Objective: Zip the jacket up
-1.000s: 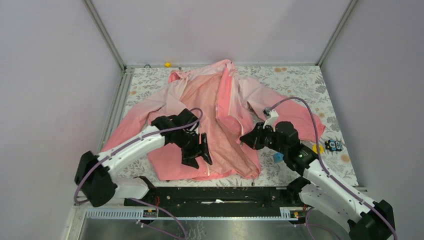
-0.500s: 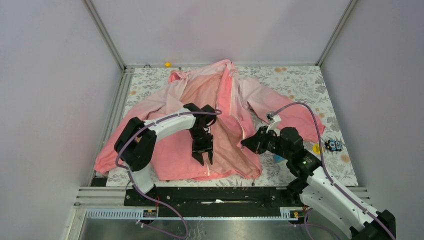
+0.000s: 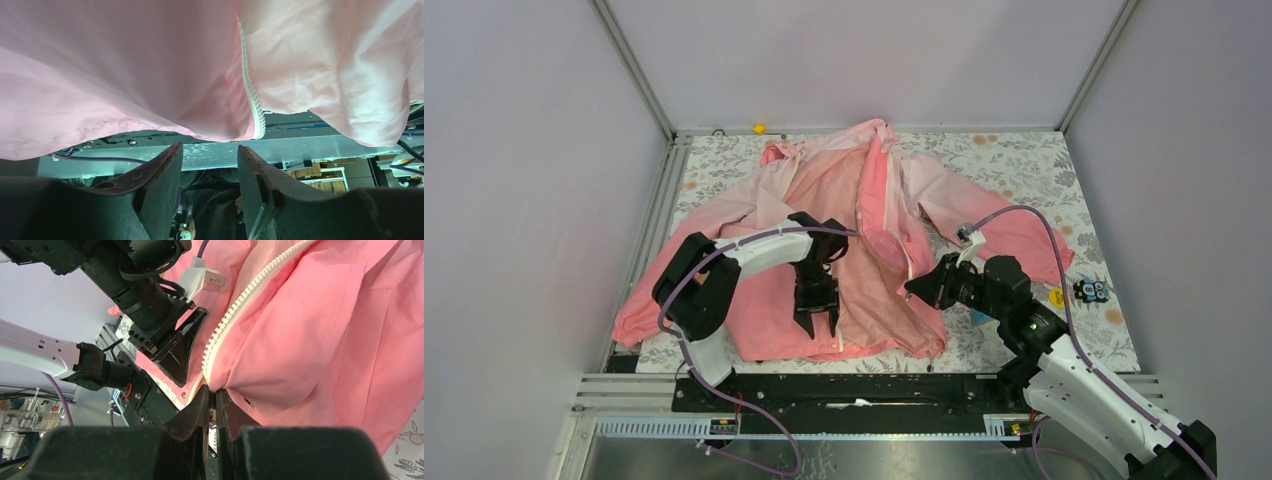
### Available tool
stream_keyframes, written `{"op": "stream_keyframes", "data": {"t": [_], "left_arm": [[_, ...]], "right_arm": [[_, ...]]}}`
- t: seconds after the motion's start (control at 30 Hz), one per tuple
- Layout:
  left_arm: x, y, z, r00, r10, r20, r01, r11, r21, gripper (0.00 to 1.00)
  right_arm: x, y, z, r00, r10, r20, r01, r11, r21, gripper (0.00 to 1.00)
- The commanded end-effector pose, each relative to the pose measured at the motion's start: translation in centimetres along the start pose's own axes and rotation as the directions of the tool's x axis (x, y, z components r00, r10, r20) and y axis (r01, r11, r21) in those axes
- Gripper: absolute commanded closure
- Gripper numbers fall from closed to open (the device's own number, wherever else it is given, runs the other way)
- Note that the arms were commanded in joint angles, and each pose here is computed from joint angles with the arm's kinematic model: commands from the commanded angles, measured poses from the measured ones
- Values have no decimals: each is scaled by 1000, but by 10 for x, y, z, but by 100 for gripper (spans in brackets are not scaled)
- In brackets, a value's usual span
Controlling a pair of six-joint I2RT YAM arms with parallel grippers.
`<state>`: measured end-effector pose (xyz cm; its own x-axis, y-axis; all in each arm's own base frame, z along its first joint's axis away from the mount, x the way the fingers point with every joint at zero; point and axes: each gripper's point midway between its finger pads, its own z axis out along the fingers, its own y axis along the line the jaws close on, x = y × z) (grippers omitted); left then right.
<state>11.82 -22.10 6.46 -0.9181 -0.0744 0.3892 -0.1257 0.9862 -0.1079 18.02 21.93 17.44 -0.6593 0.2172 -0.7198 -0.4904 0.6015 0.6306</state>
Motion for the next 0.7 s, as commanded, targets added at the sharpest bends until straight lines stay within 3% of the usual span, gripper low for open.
{"op": "stream_keyframes", "data": {"t": [0.0,0.67], "left_arm": [[-13,3,-2,999,-25,47,26,1000,-12,53],[-10,-5,16,995,-98,27,97,994,43,46]], "right_arm": [[-6,10,-1,1000,-14,23,15,999,-39,100],[-5,9,0,1000,-12,22,13,999,-34,100]]}}
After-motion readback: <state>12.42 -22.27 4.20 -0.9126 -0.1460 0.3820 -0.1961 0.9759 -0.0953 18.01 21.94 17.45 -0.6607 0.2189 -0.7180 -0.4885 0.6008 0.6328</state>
